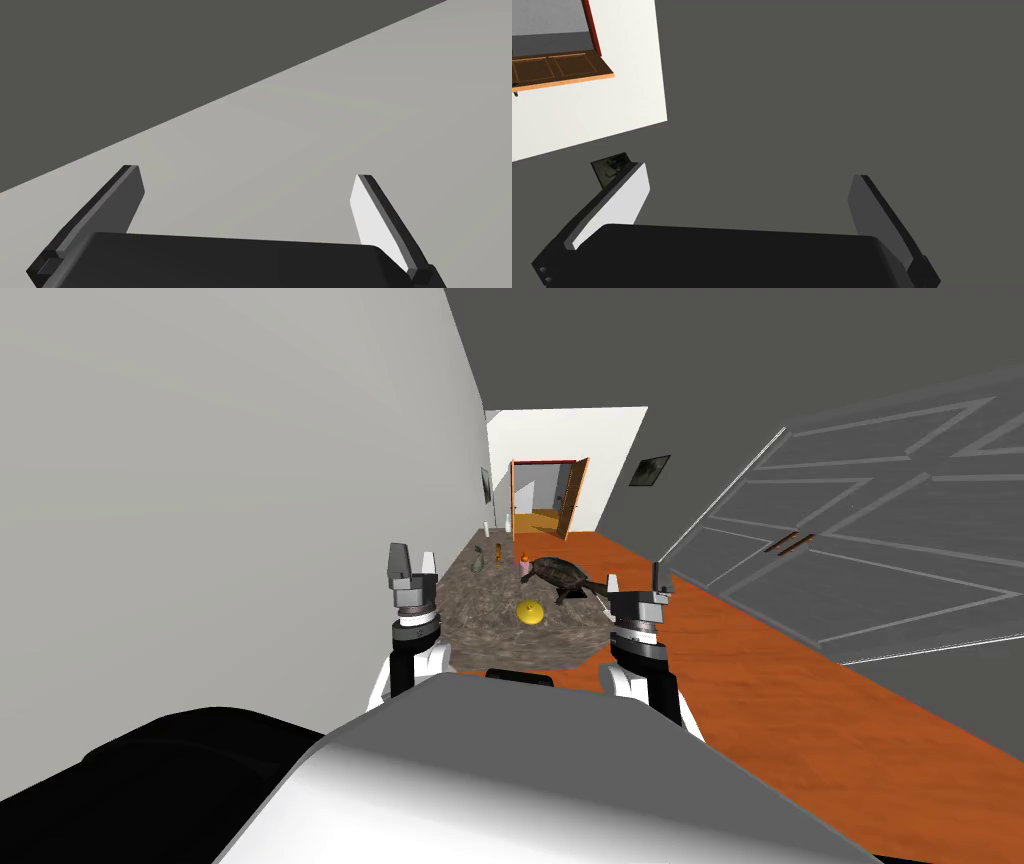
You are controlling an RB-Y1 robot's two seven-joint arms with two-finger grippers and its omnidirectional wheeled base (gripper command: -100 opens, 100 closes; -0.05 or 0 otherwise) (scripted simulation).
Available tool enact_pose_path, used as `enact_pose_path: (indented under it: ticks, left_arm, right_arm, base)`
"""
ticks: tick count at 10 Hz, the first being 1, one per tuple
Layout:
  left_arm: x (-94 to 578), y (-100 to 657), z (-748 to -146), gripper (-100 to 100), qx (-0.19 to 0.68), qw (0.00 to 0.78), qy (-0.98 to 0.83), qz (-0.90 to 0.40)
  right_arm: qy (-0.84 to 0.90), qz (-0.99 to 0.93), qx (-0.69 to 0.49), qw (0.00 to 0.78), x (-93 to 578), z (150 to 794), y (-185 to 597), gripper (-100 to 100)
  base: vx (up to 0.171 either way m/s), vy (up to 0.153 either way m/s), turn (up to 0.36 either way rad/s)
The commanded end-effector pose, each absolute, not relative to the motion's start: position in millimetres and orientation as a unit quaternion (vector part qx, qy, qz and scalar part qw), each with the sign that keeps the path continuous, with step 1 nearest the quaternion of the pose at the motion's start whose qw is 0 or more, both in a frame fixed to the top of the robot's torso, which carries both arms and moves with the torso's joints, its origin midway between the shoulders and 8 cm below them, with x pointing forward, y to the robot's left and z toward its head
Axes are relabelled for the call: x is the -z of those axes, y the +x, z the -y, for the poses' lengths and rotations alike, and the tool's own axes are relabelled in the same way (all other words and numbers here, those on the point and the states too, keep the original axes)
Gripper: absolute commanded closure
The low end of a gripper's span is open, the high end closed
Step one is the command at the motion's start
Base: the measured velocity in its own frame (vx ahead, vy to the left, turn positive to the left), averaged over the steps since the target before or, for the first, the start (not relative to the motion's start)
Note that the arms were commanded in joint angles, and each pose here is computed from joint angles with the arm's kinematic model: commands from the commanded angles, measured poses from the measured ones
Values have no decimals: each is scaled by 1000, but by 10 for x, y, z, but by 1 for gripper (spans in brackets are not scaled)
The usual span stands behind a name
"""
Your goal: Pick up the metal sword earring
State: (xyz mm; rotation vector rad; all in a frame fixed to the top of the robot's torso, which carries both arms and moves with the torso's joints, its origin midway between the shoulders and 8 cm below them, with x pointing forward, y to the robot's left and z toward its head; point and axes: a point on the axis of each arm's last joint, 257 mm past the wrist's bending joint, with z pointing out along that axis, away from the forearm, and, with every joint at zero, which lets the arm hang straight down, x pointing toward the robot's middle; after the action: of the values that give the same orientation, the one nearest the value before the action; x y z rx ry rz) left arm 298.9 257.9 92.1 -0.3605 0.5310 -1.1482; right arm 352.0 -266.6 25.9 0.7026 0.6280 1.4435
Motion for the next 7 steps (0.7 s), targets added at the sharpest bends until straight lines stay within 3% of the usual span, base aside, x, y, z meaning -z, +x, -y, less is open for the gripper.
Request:
enact_pose_path:
  ticks: [1,7]
  left_arm:
    - [-921,2989,-2579,0,534,791,-168,-247]
    - [-921,2989,-2579,0,534,791,-167,-247]
  right_arm:
    - [291,-299,-634,652,-223,2574,3569,-100]
    - [208,-376,-620,657,-81,2237,3753,-100]
  base:
    - [-18,-22,100]
    - [-39,-73,112]
